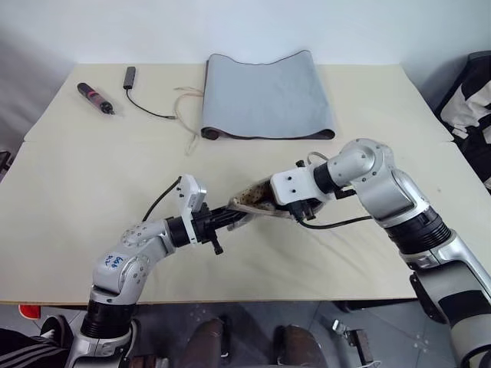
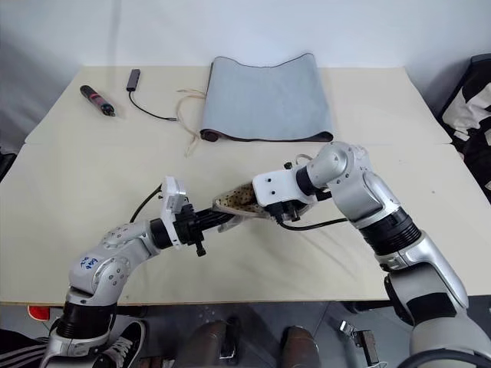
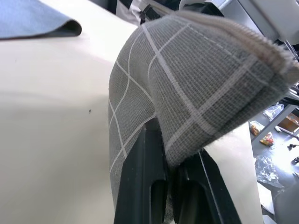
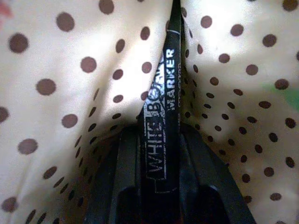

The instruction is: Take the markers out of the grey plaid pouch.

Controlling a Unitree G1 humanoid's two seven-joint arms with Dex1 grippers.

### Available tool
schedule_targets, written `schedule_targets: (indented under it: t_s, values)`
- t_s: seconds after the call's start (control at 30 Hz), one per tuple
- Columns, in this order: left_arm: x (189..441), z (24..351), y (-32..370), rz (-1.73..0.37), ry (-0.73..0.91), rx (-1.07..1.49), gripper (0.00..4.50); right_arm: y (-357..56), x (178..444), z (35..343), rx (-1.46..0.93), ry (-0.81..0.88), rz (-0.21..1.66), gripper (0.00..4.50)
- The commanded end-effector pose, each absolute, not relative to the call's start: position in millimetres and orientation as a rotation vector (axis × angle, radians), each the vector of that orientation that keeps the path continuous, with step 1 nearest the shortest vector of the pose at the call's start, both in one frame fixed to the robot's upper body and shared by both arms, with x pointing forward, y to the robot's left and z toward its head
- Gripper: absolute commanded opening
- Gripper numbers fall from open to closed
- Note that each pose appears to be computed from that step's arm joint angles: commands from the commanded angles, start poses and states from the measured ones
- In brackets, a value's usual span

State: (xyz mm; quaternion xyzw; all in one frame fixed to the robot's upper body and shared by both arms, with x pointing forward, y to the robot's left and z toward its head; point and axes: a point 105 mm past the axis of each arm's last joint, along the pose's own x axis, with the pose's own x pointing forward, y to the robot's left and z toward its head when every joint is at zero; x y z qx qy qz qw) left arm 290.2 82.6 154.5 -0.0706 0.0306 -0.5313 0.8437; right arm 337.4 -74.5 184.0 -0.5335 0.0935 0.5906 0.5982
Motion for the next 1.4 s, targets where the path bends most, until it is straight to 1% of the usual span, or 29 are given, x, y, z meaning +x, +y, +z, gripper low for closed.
schedule_targets:
  t_s: [0.03, 0.17, 0.27, 0.33, 0.4, 0.5, 0.67, 0.87, 1.0, 1.1, 1.17, 1.2, 1.27, 1.4]
  values:
    - [288.4, 147.5, 84.0, -1.120, 0.095, -0.162, 0.00, -93.1, 348.2, 209.5, -1.239, 0.169, 1.239, 0.59]
    - [284.4, 151.1, 82.6, -1.141, 0.117, -0.224, 0.00, -106.6, 359.0, 201.5, -1.298, 0.245, 1.153, 0.59]
    - [280.1, 154.7, 77.6, -1.170, 0.125, -0.249, 0.00, -98.5, 354.8, 197.4, -1.247, 0.251, 1.190, 0.59]
    - [281.9, 156.0, 77.5, -1.158, 0.114, -0.235, 0.00, -94.1, 350.3, 196.8, -1.218, 0.242, 1.221, 0.59]
    - [295.4, 152.8, 88.8, -1.069, 0.083, -0.181, 0.00, -94.9, 345.5, 204.4, -1.175, 0.219, 1.245, 0.59]
    - [306.4, 146.7, 98.9, -0.991, 0.075, -0.113, 0.00, -97.4, 341.7, 213.8, -1.129, 0.199, 1.257, 0.59]
    - [312.8, 151.4, 100.5, -0.964, 0.039, -0.137, 0.00, -94.9, 333.4, 223.1, -1.042, 0.162, 1.297, 0.59]
    - [312.2, 149.3, 97.8, -0.974, 0.043, -0.122, 0.00, -87.6, 322.9, 232.1, -0.924, 0.106, 1.350, 0.59]
    - [313.9, 150.0, 100.4, -0.959, 0.038, -0.115, 0.00, -74.8, 306.2, 266.5, -0.771, -0.025, 1.403, 0.59]
    - [316.6, 149.1, 106.9, -0.937, 0.039, -0.104, 0.00, -75.9, 296.0, 295.1, -0.636, -0.114, 1.418, 0.59]
    - [317.9, 149.0, 109.7, -0.926, 0.036, -0.107, 0.00, -80.9, 294.0, 306.4, -0.570, -0.140, 1.405, 0.59]
    - [317.9, 148.8, 109.9, -0.925, 0.036, -0.107, 0.00, -84.0, 294.3, 307.5, -0.559, -0.138, 1.395, 0.59]
    - [317.7, 149.1, 110.0, -0.925, 0.034, -0.110, 0.00, -101.2, 305.5, 297.4, -0.616, -0.069, 1.307, 0.59]
    - [316.7, 151.9, 116.9, -0.916, 0.027, -0.122, 0.00, -162.5, 339.3, 258.0, -0.862, 0.148, 1.042, 0.59]
